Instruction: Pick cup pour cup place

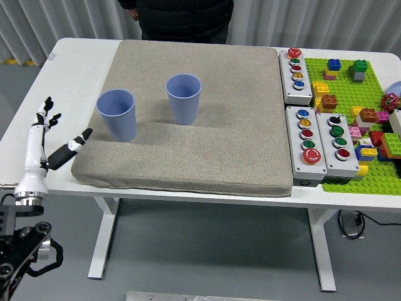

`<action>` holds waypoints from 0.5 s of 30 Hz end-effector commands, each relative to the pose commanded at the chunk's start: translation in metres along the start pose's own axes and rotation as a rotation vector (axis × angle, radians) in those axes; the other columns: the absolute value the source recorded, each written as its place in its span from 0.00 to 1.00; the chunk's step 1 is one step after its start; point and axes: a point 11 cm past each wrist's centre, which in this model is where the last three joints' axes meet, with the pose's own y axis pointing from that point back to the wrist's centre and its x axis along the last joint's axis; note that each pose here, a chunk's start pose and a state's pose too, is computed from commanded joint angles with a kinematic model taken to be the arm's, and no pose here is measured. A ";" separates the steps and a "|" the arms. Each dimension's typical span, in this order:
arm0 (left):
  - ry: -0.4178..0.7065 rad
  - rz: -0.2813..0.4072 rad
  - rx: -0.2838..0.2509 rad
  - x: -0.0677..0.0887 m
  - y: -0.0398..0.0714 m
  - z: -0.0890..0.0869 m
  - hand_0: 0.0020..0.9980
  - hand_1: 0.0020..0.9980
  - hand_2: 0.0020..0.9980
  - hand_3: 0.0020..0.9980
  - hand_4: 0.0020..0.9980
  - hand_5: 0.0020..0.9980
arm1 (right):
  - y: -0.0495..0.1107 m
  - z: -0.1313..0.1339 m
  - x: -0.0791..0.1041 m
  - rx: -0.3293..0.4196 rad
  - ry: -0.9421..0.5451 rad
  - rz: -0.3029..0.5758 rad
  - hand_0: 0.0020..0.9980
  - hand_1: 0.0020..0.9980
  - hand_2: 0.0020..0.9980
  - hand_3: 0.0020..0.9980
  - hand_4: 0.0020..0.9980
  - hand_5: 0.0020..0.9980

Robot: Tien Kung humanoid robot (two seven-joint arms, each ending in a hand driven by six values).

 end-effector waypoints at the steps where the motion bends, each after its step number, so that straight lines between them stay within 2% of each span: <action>1: 0.044 0.004 0.008 0.006 -0.006 0.004 0.70 0.70 0.84 0.86 0.96 0.76 | 0.000 0.000 0.000 0.000 0.000 0.000 0.69 0.66 0.61 0.62 0.00 0.40; 5: 0.206 0.002 0.017 0.029 -0.031 0.023 0.70 0.70 0.84 0.86 0.96 0.76 | 0.000 0.002 0.001 -0.003 -0.003 0.002 0.69 0.66 0.61 0.62 0.00 0.40; 6: 0.252 0.003 0.023 0.036 -0.039 0.026 0.71 0.71 0.86 0.87 0.94 1.00 | 0.000 0.002 0.001 -0.002 -0.002 0.003 0.69 0.66 0.61 0.62 0.00 0.40; 8: 0.332 0.000 0.037 0.043 -0.048 0.029 0.71 0.71 0.86 0.87 0.94 1.00 | 0.000 0.002 0.001 -0.002 -0.003 0.003 0.69 0.66 0.61 0.62 0.00 0.40; 9: 0.378 -0.009 0.046 0.050 -0.056 0.033 0.71 0.71 0.86 0.87 0.94 1.00 | 0.000 0.001 0.001 -0.002 -0.003 0.004 0.69 0.66 0.61 0.62 0.00 0.40; 10: 0.417 -0.015 0.053 0.051 -0.059 0.034 0.71 0.71 0.86 0.87 0.94 1.00 | 0.000 0.001 0.001 -0.002 -0.002 0.004 0.69 0.66 0.61 0.62 0.00 0.40; 11: 0.446 -0.016 0.054 0.058 -0.066 0.038 0.71 0.71 0.86 0.87 0.94 1.00 | 0.000 0.001 0.001 -0.002 -0.002 0.004 0.69 0.66 0.61 0.62 0.00 0.40; 12: 0.471 -0.019 0.046 0.062 -0.073 0.043 0.72 0.73 0.86 0.87 0.84 1.00 | 0.000 0.001 0.001 -0.002 -0.002 0.004 0.69 0.66 0.61 0.62 0.00 0.40; 15: 0.519 -0.010 0.029 0.077 -0.089 0.053 0.72 0.73 0.86 0.87 0.84 1.00 | 0.000 0.001 0.001 -0.002 -0.003 0.004 0.69 0.66 0.61 0.62 0.00 0.40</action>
